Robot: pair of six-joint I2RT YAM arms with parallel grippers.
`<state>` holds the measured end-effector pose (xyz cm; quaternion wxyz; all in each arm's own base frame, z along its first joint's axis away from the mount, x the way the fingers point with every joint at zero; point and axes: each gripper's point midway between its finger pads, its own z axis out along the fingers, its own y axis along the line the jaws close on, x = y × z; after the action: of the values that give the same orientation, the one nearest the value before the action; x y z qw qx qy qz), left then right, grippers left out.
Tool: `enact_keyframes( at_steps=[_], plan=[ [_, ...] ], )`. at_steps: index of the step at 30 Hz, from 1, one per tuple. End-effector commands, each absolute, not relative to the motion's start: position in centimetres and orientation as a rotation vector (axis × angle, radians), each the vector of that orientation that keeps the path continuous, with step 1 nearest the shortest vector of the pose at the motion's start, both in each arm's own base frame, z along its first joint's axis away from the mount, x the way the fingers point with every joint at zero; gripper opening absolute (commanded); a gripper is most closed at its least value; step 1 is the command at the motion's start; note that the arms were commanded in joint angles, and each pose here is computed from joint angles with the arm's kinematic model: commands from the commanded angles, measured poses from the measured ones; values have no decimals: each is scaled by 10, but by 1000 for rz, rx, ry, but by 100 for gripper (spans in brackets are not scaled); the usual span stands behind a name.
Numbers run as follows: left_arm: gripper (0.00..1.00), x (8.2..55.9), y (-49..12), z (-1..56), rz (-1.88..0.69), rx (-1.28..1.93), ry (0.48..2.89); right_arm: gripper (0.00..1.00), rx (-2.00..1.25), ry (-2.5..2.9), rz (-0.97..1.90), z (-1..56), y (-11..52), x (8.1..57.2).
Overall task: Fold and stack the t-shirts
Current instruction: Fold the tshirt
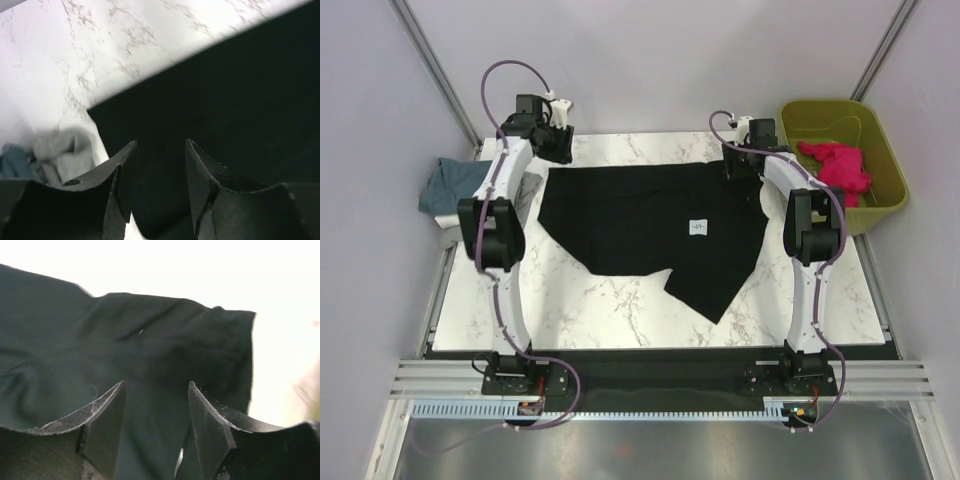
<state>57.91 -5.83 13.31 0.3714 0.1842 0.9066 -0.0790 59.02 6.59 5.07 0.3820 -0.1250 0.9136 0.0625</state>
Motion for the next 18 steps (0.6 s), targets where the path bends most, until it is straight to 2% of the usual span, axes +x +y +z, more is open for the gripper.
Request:
enact_keyframes(
  at_steps=[1, 2, 4, 6, 12, 18],
  plan=[
    [49, 518, -74, 146, -193, 705, 2339, 61, -343, 2123, 176, 172, 70, 581],
    [49, 505, -69, 149, -156, 713, 2350, 61, -338, 2117, 180, 178, 69, 577],
    [49, 475, -65, 117, -142, 757, 2447, 62, -326, 2104, 203, 191, 72, 566],
    [49, 454, -64, 100, -118, 792, 2511, 62, -326, 2140, 252, 179, 78, 553],
    [48, 440, -82, 73, -117, 803, 2606, 62, -339, 2277, 390, 126, 99, 513],
    [48, 448, -95, 59, -105, 765, 2645, 62, -412, 2324, 427, 103, 116, 507]
  ],
)
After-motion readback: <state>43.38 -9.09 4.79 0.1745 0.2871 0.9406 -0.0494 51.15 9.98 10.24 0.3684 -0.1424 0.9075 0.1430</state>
